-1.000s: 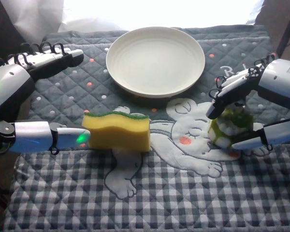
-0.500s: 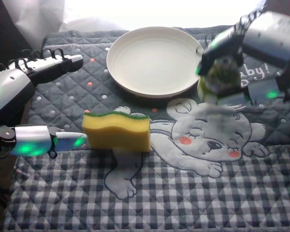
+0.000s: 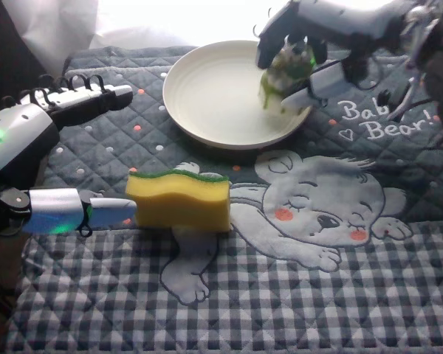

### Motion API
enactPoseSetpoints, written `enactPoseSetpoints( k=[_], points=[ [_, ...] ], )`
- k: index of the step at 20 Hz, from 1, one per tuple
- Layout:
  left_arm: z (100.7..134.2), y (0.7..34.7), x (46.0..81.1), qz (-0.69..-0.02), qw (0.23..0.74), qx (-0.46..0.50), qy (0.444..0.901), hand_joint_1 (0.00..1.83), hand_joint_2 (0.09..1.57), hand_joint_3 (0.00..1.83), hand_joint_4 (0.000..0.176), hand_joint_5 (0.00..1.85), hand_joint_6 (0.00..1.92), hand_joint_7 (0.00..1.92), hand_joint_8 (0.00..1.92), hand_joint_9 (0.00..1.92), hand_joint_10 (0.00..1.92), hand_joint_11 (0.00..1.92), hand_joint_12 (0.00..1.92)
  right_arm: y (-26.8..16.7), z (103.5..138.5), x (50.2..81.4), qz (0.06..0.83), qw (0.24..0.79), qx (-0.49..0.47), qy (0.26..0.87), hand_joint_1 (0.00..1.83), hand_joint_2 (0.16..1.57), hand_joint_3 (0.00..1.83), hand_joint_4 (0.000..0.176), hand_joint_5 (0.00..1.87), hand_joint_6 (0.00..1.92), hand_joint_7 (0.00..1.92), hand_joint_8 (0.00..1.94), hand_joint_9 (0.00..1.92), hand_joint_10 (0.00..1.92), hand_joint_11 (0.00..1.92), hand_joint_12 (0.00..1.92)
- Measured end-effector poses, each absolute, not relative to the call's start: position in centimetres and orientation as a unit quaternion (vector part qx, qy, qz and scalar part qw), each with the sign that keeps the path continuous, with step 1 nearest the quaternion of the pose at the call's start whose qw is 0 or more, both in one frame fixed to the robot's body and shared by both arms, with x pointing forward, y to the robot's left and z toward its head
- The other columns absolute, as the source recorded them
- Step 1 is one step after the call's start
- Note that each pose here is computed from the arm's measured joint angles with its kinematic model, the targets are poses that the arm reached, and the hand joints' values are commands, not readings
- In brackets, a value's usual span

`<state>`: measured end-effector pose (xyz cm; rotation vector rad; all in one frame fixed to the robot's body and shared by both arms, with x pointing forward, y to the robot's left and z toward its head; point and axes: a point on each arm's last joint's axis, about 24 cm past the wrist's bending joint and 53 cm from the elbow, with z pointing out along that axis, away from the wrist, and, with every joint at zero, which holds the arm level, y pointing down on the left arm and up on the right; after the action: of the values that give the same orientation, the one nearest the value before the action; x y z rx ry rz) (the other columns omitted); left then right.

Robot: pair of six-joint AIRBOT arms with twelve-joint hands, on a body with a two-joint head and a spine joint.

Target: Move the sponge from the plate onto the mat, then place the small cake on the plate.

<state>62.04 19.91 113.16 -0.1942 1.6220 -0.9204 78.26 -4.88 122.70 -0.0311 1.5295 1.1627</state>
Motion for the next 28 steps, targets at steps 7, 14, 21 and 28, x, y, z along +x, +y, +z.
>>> enactPoseSetpoints(
  k=[7,14,21,28],
  points=[
    [111.9,18.7,62.1,-0.405,0.573,-0.08,0.708,0.81,0.88,0.0,0.014,0.32,0.0,0.25,0.0,0.21,0.0,0.0,0.72,-2.5,121.5,79.7,0.468,0.565,-0.016,0.679,1.4,1.03,0.0,0.0,1.08,0.72,1.16,0.5,1.19,0.91,1.12,1.08],
    [112.3,18.7,62.3,-0.407,0.577,-0.082,0.704,0.75,0.88,0.0,0.02,0.31,0.0,0.24,0.0,0.2,0.0,0.0,0.68,-1.0,122.0,79.1,0.465,0.564,-0.038,0.681,0.89,0.84,0.0,0.1,0.05,0.0,0.13,0.01,0.27,0.36,0.16,1.57],
    [113.8,19.4,62.4,-0.404,0.59,-0.073,0.696,0.74,0.85,0.0,0.021,0.31,0.0,0.25,0.01,0.18,0.0,0.0,0.58,-6.6,126.7,76.6,0.483,0.593,-0.048,0.642,0.7,0.77,0.0,0.137,0.0,0.0,0.01,0.0,0.06,0.18,0.0,1.34],
    [118.5,20.9,60.6,-0.402,0.629,-0.034,0.664,0.82,0.85,0.0,0.013,0.3,0.0,0.21,0.0,0.15,0.0,0.0,0.48,-16.5,126.4,70.2,0.521,0.599,-0.018,0.608,0.78,0.83,0.0,0.159,0.0,0.0,0.0,0.0,0.0,0.0,0.0,0.0]
  ],
)
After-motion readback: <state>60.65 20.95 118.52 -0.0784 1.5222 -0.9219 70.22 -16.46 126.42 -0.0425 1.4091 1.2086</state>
